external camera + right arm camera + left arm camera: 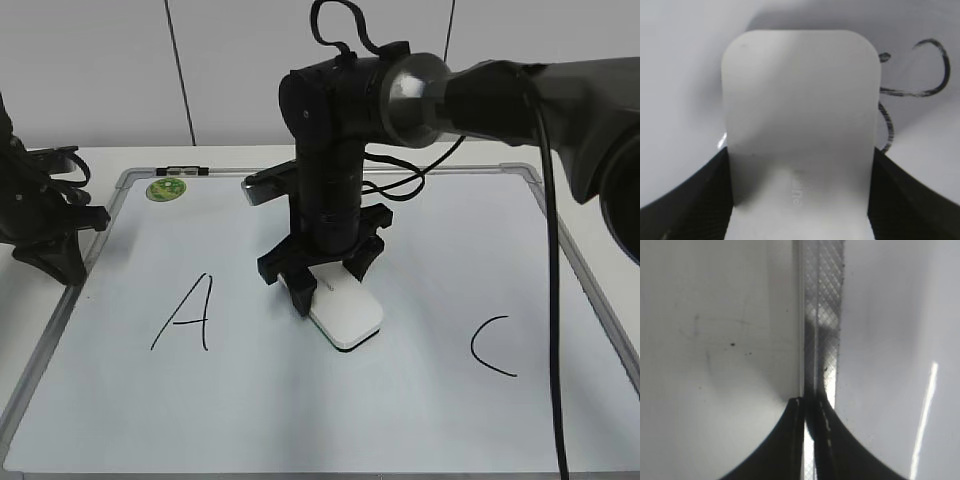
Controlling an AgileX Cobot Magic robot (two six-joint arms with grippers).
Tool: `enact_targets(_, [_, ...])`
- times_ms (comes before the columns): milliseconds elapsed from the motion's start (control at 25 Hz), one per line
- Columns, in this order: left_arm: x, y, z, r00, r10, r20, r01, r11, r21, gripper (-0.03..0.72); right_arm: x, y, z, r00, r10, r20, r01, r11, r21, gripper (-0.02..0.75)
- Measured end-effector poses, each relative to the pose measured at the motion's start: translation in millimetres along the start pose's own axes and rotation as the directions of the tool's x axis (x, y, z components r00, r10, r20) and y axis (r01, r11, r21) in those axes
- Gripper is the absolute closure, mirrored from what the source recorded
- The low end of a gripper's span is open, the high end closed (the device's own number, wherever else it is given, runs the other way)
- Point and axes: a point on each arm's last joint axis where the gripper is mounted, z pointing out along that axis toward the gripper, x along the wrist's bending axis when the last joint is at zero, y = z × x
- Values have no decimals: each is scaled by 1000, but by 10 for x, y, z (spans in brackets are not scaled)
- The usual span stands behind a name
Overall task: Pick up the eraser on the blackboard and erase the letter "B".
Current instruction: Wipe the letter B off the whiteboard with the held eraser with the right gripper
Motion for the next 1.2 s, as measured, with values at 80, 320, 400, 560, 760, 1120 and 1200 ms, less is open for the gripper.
enact_targets(80, [0, 2, 0, 1000, 0, 0, 0, 1000, -2, 669, -40, 1, 0, 999, 20, 43, -20, 1000, -2, 206])
enact_targets(320, [0, 2, 0, 1000, 0, 0, 0, 1000, -2, 670, -288, 7, -15, 980, 72, 185, -69, 997, -19, 206])
enact_targets(400, [0, 2, 0, 1000, 0, 0, 0, 1000, -2, 670, -372, 4, -17, 977, 93, 191, -91, 996, -22, 206])
enact_targets(560, [0, 2, 0, 1000, 0, 0, 0, 1000, -2, 671, -602, -11, -22, 969, 151, 195, -149, 989, -25, 206])
enact_targets(760, [1, 2, 0, 1000, 1, -1, -1, 1000, -2, 671, -819, -36, -28, 961, 203, 187, -201, 979, -26, 206])
enact_targets(1120, [2, 2, 0, 1000, 1, -2, -1, 1000, -2, 671, -381, 24, 20, 987, 115, 113, -112, 993, -25, 206])
enact_targets(1200, [3, 2, 0, 1000, 2, -3, -2, 1000, -2, 671, -247, 45, 41, 989, 78, 124, -76, 997, -19, 206])
